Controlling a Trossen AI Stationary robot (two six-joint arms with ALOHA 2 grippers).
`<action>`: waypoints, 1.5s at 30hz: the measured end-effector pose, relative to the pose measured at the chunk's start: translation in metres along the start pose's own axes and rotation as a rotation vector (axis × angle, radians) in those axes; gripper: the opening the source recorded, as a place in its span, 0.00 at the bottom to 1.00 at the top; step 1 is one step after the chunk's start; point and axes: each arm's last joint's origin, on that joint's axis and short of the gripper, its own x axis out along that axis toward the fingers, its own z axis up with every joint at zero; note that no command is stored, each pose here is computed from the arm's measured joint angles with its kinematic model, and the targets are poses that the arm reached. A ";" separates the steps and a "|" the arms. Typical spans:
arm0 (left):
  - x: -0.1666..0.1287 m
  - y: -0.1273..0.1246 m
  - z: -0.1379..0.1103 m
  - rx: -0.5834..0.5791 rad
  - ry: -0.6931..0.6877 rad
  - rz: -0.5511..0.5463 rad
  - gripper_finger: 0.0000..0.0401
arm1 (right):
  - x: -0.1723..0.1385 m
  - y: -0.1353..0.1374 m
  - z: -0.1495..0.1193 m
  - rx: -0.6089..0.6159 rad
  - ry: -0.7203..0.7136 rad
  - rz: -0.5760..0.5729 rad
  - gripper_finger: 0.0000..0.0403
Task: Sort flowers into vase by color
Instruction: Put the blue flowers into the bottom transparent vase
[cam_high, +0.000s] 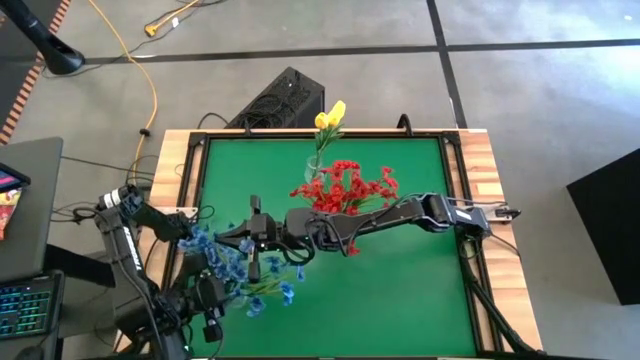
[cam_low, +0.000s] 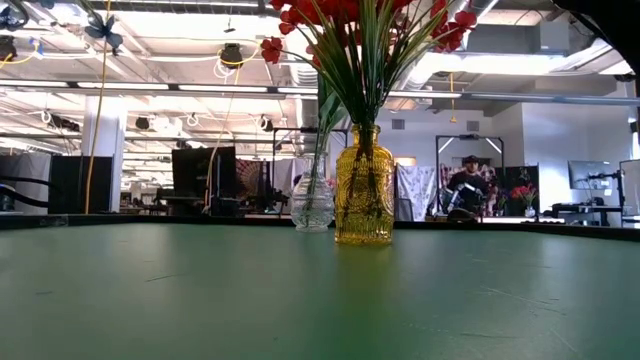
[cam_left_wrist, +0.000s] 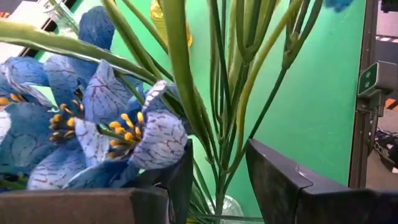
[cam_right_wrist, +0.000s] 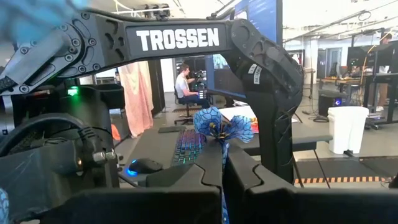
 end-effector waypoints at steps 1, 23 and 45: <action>0.000 0.000 0.000 0.001 0.000 0.000 0.34 | 0.000 0.000 0.000 0.003 0.000 0.000 0.06; 0.000 0.000 0.000 0.050 0.002 -0.004 0.00 | -0.001 0.005 0.000 0.008 0.001 0.030 0.13; -0.032 0.011 -0.009 0.113 -0.091 -0.098 0.00 | -0.018 0.008 0.025 0.005 0.232 0.069 0.66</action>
